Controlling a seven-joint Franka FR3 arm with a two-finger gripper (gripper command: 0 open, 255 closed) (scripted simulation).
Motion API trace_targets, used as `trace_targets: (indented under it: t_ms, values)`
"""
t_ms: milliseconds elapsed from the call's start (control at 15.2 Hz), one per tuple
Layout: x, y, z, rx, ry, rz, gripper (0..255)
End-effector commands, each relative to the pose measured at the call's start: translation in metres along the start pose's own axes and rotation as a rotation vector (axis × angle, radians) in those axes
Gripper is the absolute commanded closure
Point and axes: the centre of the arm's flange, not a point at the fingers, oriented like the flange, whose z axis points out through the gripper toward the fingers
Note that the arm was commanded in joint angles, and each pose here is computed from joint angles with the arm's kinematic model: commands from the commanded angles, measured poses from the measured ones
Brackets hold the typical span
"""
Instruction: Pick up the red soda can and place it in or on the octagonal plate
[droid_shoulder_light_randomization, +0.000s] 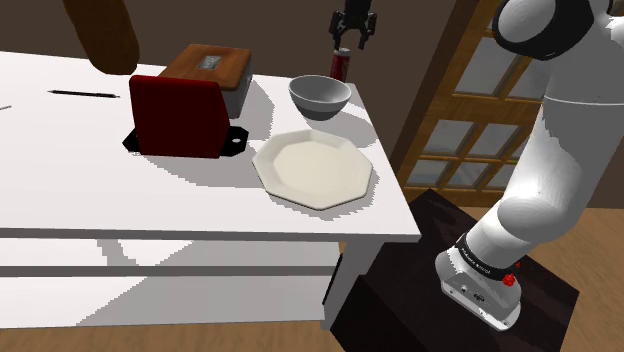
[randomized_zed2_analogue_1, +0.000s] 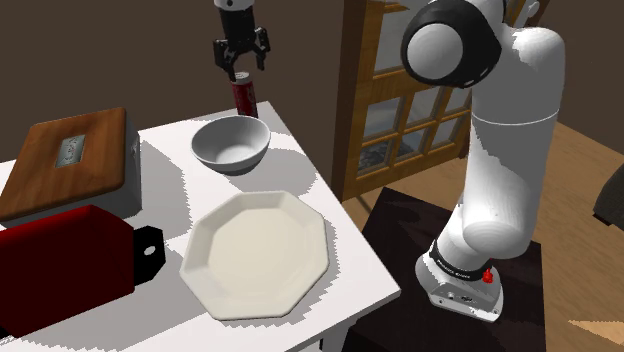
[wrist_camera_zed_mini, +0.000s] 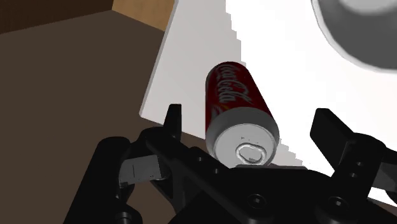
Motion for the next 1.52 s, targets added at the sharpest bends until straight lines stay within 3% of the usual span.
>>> trace_targets:
  t_ms: [0, 462, 990, 1056, 1452]
  values:
    - [0.021, -0.003, 0.003, 0.001, -0.005, 0.006, 0]
    - [0.021, -0.003, 0.043, 0.001, -0.005, 0.006, 0]
    - [0.021, -0.003, 0.043, 0.001, -0.005, 0.006, 0]
    - [0.021, -0.003, 0.043, 0.001, -0.005, 0.006, 255]
    - [0.021, -0.003, 0.043, 0.001, -0.005, 0.006, 255]
